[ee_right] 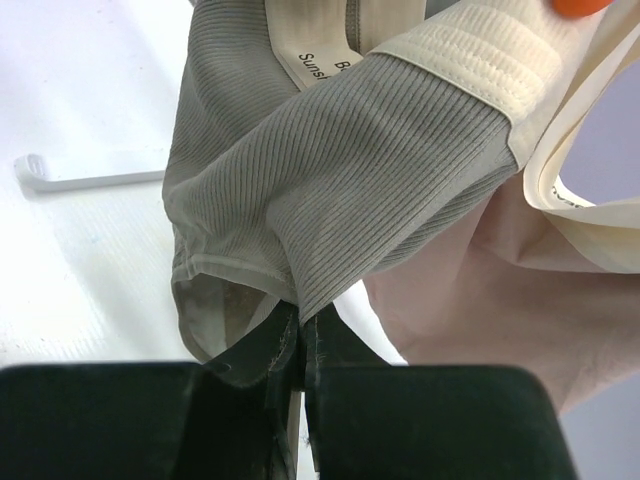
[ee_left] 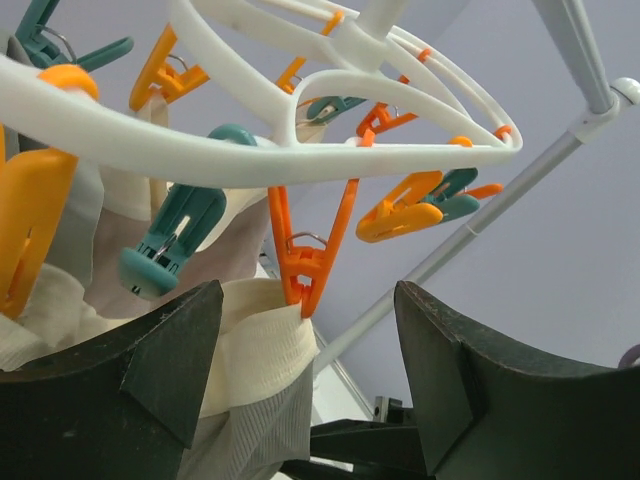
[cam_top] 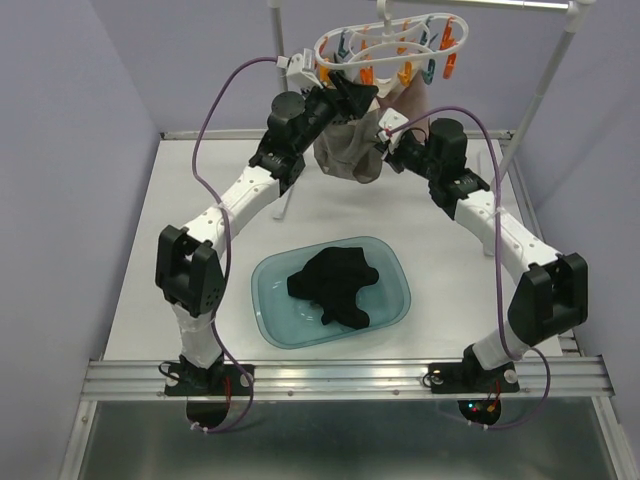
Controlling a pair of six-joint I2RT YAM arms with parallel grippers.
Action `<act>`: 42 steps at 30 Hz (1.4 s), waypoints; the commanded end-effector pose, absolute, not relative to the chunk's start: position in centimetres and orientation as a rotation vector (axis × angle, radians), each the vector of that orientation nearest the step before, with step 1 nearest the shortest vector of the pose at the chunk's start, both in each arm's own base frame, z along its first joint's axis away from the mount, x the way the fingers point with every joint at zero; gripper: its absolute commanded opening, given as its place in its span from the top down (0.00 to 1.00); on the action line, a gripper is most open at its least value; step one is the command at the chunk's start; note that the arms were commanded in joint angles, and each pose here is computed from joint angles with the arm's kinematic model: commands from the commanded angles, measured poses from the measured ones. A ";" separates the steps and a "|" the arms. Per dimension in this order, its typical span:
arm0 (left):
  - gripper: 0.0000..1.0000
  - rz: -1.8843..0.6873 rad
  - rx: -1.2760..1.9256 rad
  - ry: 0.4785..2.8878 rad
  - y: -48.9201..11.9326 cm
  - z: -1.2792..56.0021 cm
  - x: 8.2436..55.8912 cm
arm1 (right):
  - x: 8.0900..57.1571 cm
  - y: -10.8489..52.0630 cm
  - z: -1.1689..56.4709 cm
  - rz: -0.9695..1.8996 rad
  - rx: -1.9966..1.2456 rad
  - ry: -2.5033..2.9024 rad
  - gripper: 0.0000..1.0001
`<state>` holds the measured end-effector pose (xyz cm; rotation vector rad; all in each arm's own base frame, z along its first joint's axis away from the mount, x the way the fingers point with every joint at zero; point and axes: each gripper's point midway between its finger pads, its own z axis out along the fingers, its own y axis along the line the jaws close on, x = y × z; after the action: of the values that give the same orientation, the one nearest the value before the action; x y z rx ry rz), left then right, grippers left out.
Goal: Remove the underwear clipped to the hanger
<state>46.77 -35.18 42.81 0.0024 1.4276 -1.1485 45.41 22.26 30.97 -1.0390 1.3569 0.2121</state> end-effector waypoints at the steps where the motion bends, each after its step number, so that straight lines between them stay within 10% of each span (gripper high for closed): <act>1: 0.21 -1.169 0.036 1.319 -35.3 47.1 46.4 | 44.5 21.9 33.0 0.217 -1.012 1.313 1.00; 18: 0.42 -1.184 -0.024 1.227 -35.7 48.5 48.7 | 44.1 21.7 32.1 0.224 -1.010 1.338 0.99; 24: 0.86 -1.189 -0.018 1.181 -35.4 49.7 48.3 | 44.2 21.6 31.8 0.216 -1.013 1.343 0.99; 27: 0.93 -1.196 -0.005 1.164 -35.3 50.3 47.7 | 44.3 21.5 31.9 0.211 -1.008 1.344 0.99; 30: 0.87 -1.193 0.001 1.157 -35.0 50.5 47.2 | 44.4 21.3 32.0 0.203 -1.004 1.344 0.99; 36: 0.35 -1.178 -0.001 1.165 -34.2 50.5 46.3 | 44.7 20.6 31.9 0.189 -0.988 1.358 0.99; 42: 0.21 -1.154 0.028 1.187 -33.3 50.1 44.8 | 44.8 19.8 31.9 0.175 -0.971 1.370 0.99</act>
<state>48.66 -35.59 43.18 -0.0255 1.3585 -1.1389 45.33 20.89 30.11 -1.0107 1.4014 0.2031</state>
